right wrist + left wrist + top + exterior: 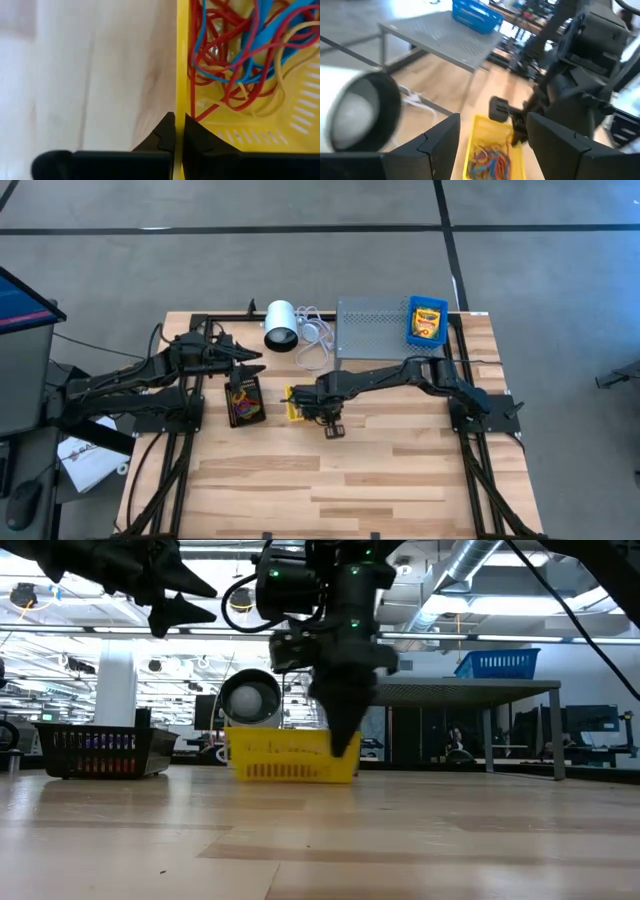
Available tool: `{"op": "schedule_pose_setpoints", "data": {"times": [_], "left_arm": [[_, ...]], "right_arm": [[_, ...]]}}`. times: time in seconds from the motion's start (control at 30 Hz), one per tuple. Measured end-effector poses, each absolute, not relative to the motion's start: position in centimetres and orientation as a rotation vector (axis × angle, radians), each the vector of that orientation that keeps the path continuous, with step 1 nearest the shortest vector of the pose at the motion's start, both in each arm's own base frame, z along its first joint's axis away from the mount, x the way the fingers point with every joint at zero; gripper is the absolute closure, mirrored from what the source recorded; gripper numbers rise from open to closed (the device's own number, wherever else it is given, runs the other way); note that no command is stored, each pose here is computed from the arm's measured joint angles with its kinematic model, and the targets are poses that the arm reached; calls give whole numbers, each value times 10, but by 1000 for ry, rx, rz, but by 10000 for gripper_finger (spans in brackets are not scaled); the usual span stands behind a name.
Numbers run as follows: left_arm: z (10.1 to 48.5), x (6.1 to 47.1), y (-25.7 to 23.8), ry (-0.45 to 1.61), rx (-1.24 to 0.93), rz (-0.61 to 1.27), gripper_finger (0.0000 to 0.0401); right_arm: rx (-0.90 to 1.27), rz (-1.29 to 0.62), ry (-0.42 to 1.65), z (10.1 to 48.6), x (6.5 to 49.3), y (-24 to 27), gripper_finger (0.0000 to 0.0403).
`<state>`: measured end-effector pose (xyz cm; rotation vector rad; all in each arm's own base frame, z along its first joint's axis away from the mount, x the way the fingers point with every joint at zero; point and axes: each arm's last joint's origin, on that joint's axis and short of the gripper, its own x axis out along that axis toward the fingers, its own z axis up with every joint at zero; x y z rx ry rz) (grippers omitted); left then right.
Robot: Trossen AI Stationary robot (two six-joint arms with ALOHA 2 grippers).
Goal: Pick & Place Office Desk Supplies
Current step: Put the yellow bin on the shelf
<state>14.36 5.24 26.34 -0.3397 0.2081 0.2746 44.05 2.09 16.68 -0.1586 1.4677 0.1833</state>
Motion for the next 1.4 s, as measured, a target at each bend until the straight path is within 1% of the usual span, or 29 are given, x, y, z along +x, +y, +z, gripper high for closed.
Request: {"op": "schedule_pose_setpoints", "data": {"times": [0.17, 0.5, 0.7, 0.83, 1.03, 1.13, 1.2, 1.4], "left_arm": [[259, 144, 49, 262, -380, 200, 176], [249, 143, 40, 377, -400, 151, 176], [244, 150, 31, 430, -423, 96, 176], [237, 158, 26, 490, -425, 66, 176], [228, 166, 25, 551, -427, 55, 176], [228, 167, 25, 552, -427, 55, 176], [228, 167, 25, 549, -426, 55, 176], [231, 167, 25, 522, -419, 50, 176]], "right_arm": [[-275, 319, 1561, 166, 429, 38, 400], [-466, 568, 1691, 166, 410, 62, 402], [-566, 696, 1744, 167, 400, 72, 402], [-688, 754, 1755, 167, 397, 78, 402], [-715, 761, 1756, 167, 396, 80, 403], [-686, 720, 1766, 167, 396, 80, 398], [-645, 665, 1784, 166, 396, 80, 384], [-546, 548, 1838, 166, 395, 77, 322]]}}
